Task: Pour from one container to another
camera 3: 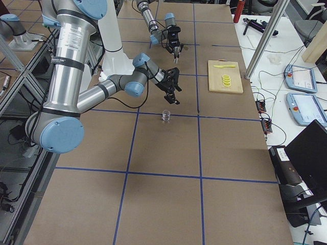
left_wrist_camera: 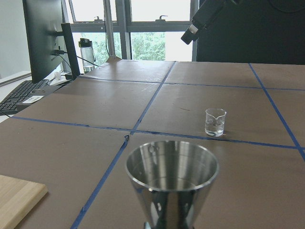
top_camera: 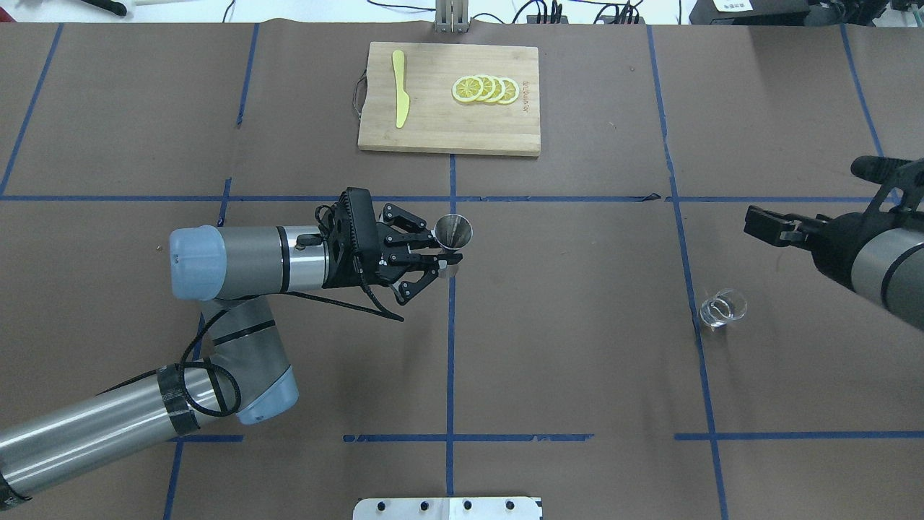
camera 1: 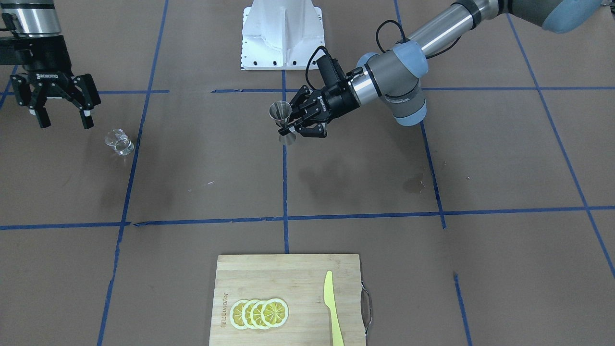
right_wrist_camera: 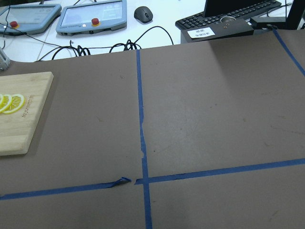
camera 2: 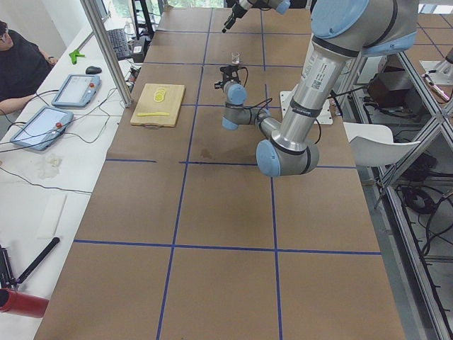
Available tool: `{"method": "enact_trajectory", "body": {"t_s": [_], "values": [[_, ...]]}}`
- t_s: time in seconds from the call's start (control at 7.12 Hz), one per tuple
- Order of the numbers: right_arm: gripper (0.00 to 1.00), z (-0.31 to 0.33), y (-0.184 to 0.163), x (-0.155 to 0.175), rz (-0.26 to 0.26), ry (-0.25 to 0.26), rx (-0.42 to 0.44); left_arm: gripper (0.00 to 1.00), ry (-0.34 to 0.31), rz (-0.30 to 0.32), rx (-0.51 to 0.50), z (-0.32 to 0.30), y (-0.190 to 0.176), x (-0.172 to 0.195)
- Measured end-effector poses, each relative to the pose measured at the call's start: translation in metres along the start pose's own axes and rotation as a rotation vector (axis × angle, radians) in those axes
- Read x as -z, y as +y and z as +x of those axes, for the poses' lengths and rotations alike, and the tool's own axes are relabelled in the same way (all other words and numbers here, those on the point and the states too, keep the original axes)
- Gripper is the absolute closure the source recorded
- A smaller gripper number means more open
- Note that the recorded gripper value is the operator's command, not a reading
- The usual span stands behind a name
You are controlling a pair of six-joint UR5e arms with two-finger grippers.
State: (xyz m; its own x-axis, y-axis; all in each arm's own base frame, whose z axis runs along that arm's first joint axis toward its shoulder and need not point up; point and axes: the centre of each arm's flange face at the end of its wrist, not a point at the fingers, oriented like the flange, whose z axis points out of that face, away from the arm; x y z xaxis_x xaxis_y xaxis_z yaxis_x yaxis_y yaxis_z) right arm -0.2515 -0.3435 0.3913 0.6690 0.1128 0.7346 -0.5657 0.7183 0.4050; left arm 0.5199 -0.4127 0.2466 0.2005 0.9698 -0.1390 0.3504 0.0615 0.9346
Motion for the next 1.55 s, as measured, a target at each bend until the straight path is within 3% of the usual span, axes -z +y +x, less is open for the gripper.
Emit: {"method": "enact_trajectory", "body": {"t_s": [0.42,0.7,1.12,1.55], "values": [[0.02,-0.008,0.088,-0.027,0.211,0.046,0.028,1.00,0.000,0.001,0.000,0.000,0.000,0.000],[0.02,-0.002,0.134,-0.042,0.319,0.050,0.067,1.00,0.000,0.001,0.001,0.000,0.000,0.000],[0.02,0.014,0.187,-0.062,0.415,0.039,0.099,1.00,0.001,0.003,0.001,0.001,-0.001,0.001],[0.02,0.014,0.213,-0.083,0.474,0.039,0.121,1.00,0.001,0.002,0.001,0.001,0.001,0.003]]}}
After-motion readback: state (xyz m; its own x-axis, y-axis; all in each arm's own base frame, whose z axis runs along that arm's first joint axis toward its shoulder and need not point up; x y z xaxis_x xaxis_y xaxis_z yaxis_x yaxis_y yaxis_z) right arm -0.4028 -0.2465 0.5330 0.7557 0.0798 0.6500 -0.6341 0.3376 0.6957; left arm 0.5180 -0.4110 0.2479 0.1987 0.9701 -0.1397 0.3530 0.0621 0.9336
